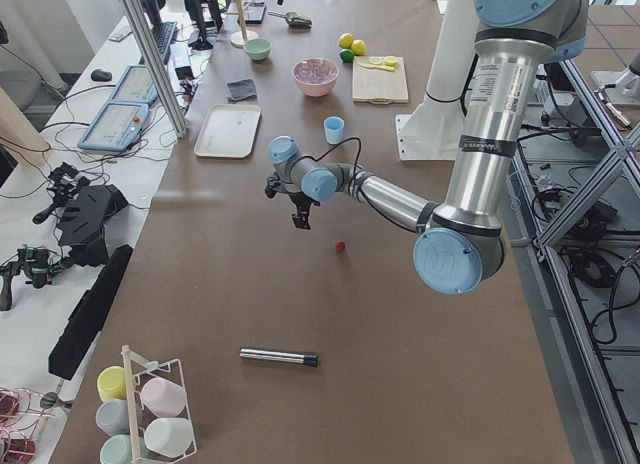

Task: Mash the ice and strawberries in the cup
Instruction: 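Lower the left gripper onto the red strawberry and grasp it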

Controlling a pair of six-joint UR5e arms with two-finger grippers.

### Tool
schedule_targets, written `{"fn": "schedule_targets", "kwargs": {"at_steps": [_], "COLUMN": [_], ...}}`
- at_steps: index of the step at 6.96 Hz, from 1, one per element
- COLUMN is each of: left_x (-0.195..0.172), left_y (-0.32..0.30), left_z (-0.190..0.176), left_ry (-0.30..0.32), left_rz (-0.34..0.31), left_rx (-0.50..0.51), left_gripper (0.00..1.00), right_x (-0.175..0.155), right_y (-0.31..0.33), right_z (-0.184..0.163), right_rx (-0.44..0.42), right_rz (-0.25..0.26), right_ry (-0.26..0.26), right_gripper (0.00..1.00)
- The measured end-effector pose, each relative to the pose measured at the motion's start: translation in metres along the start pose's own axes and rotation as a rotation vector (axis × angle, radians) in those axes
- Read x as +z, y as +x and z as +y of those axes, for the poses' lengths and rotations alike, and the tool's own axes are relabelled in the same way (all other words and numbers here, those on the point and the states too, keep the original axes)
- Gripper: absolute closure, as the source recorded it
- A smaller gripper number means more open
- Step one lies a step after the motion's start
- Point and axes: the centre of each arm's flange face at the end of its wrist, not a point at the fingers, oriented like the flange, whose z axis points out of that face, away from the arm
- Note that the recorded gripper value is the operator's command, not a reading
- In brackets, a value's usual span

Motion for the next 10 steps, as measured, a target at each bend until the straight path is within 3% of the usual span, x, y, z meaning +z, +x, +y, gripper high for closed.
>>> {"fn": "schedule_targets", "kwargs": {"at_steps": [3,7,10], "left_x": [0.010,0.028,0.041], "left_y": [0.000,-0.040,-0.035], "left_z": [0.016,0.040,0.047], "left_ry": [-0.025,-0.059,-0.078], "left_rz": [-0.001,-0.071,-0.093], "left_rx": [0.047,0.140,0.168], "left_gripper": [0.05,0.09,0.11], "right_x": [0.004,0.016,0.020], "right_y": [0.004,0.001,0.002], "right_z": [-0.001,0.002,0.004], "right_rx": [0.002,-0.006,-0.007], "right_rz": [0.028,0.061,0.076], "right_ry": [0.010,0.013,0.015], "right_gripper": [0.00,0.00,0.00]}}
